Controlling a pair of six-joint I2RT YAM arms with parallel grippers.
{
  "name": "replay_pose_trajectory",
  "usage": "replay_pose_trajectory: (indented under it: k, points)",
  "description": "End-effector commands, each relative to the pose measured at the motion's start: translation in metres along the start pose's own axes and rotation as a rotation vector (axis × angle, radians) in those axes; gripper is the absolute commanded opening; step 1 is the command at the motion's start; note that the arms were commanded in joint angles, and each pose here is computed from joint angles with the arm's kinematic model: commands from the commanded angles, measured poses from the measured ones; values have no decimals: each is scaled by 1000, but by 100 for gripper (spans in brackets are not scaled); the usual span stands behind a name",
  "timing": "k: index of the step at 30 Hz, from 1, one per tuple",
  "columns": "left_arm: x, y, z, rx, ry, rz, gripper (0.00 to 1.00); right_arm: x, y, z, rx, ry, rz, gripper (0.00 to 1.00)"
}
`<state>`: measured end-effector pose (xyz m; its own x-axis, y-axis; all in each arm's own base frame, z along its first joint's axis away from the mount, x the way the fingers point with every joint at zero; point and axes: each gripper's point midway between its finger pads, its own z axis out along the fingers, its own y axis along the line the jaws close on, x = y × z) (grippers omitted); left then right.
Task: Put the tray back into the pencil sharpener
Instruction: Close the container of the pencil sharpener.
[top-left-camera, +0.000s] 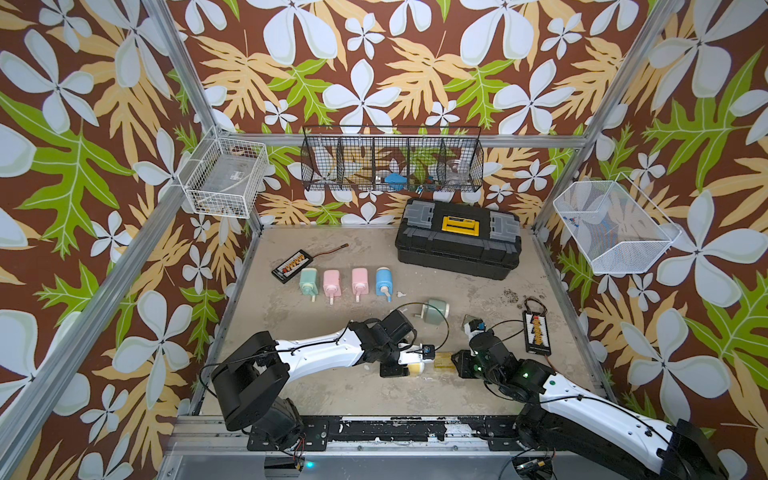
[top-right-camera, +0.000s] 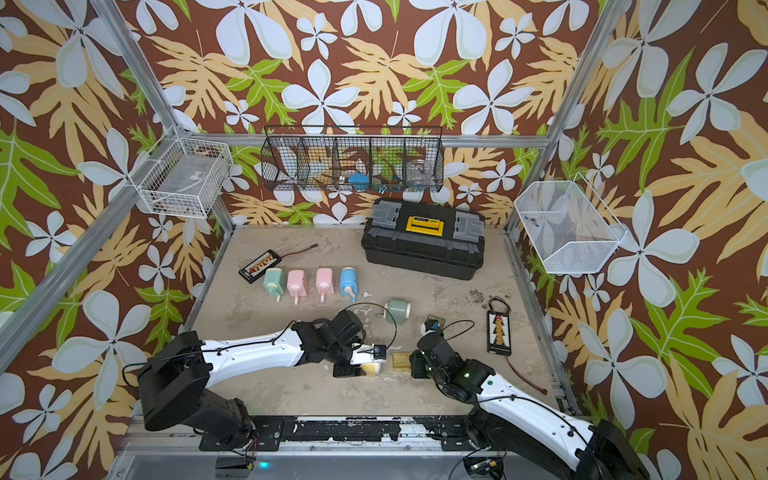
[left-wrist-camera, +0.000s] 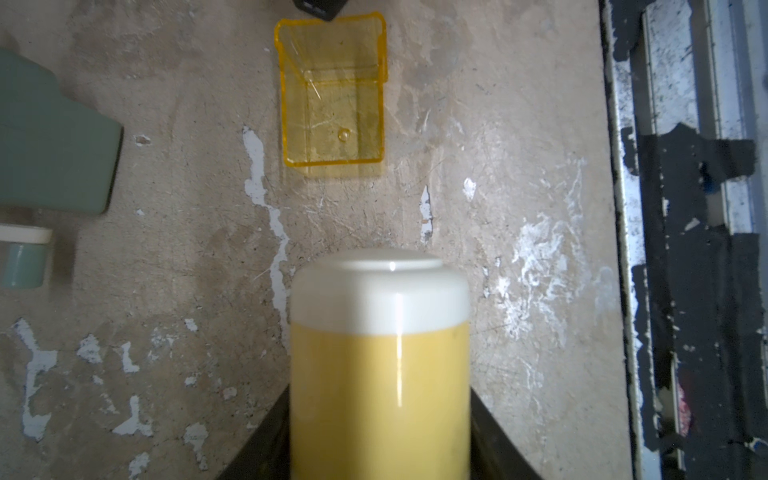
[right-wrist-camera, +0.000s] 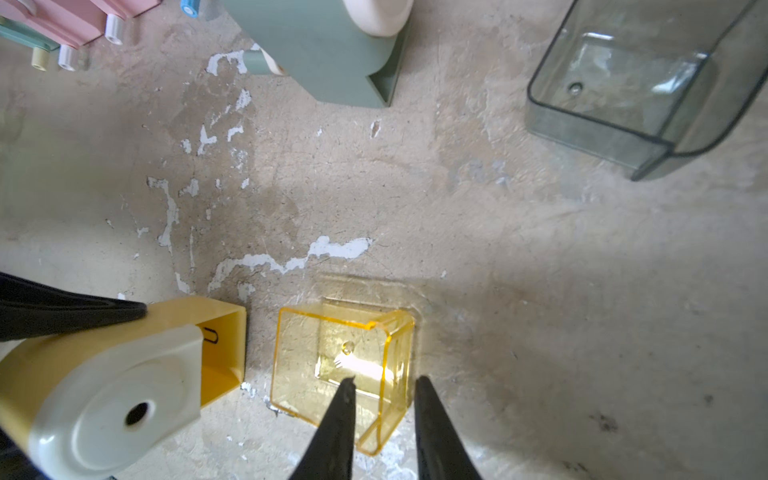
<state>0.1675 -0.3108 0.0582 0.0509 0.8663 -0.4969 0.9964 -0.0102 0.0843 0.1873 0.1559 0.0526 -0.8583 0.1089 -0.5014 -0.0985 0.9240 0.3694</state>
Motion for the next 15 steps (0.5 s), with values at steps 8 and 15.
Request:
replay_pose_trajectory:
  k: [8, 15]
  points:
    - [-12, 2, 1, 16, -50, -47, 46, -4, 4, 7, -7, -9, -14, 23]
    - [-19, 12, 3, -5, -44, -110, 46, -2, 5, 14, -5, 7, -18, 17]
